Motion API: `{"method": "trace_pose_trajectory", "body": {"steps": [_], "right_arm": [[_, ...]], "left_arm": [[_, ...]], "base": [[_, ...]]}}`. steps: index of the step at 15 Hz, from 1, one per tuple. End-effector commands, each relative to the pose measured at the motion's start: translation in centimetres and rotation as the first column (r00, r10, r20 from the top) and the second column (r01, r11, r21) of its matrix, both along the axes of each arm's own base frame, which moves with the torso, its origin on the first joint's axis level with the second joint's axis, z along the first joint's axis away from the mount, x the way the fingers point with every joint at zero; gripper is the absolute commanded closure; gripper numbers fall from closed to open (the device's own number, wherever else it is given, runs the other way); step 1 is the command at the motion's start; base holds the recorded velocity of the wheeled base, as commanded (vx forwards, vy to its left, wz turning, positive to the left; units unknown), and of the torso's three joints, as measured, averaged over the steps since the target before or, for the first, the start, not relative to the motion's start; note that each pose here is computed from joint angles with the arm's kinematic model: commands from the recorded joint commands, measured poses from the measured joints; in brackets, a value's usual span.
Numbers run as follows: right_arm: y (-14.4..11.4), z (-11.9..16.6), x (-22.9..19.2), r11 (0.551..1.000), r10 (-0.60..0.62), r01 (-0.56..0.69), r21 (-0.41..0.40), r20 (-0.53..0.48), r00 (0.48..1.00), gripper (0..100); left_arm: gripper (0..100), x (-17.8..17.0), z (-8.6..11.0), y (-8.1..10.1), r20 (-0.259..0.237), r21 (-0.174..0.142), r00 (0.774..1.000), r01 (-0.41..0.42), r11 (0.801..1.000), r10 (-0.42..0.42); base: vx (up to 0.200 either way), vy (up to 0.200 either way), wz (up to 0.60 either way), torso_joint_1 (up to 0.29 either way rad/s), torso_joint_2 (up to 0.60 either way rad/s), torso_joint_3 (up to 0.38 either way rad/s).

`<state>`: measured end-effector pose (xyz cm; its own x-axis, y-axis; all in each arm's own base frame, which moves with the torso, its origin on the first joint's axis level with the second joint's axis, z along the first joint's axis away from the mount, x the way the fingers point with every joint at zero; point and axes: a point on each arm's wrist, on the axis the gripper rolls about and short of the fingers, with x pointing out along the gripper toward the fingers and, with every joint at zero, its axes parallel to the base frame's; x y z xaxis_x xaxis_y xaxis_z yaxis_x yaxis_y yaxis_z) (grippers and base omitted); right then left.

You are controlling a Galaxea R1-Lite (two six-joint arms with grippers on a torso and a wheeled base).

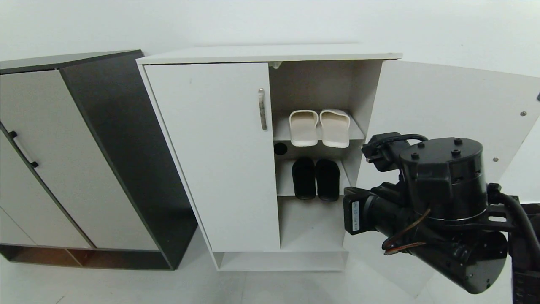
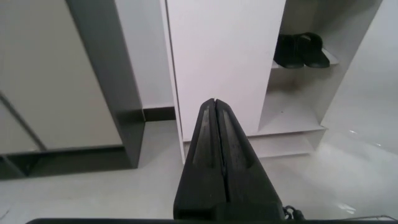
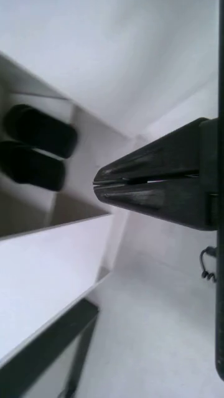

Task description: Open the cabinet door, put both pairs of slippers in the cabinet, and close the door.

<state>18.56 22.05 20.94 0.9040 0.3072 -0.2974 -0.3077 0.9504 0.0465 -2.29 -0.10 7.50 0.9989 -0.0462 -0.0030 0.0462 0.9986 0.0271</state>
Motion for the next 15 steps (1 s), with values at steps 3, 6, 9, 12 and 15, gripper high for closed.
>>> {"method": "trace_pose_trajectory", "body": {"steps": [3, 6, 9, 12, 15], "right_arm": [[0.2, -0.8, 0.1, 0.999, 0.005, -0.006, -0.032, -0.012, 1.000, 100], [0.1, -1.0, 0.1, 0.999, 0.005, -0.006, -0.037, -0.016, 1.000, 100], [0.1, -1.1, 0.0, 0.999, 0.005, -0.006, -0.040, -0.019, 1.000, 100], [0.2, -1.3, 0.1, 0.999, 0.007, -0.008, -0.045, -0.023, 1.000, 100], [0.4, -1.8, 0.3, 0.998, 0.006, -0.008, -0.058, -0.034, 0.999, 100]], "left_arm": [[100, 0.0, 0.0, 0.0, -0.002, 0.000, 1.000, 0.000, 1.000, 0.000], [100, 0.0, 0.0, 0.0, -0.002, 0.000, 1.000, 0.000, 1.000, 0.000], [100, 0.0, 0.0, 0.0, -0.002, 0.000, 1.000, 0.000, 1.000, 0.000], [100, 0.0, 0.0, 0.0, -0.002, 0.000, 1.000, 0.000, 1.000, 0.000], [100, 0.0, 0.0, 0.0, -0.002, 0.000, 1.000, 0.000, 1.000, 0.000]], "base": [[0.000, 0.000, 0.00, 0.000, 0.00, 0.000], [0.000, 0.000, 0.00, 0.000, 0.00, 0.000], [0.000, 0.000, 0.00, 0.000, 0.00, 0.000], [0.000, 0.000, 0.00, 0.000, 0.00, 0.000], [0.000, 0.000, 0.00, 0.000, 0.00, 0.000]]}}
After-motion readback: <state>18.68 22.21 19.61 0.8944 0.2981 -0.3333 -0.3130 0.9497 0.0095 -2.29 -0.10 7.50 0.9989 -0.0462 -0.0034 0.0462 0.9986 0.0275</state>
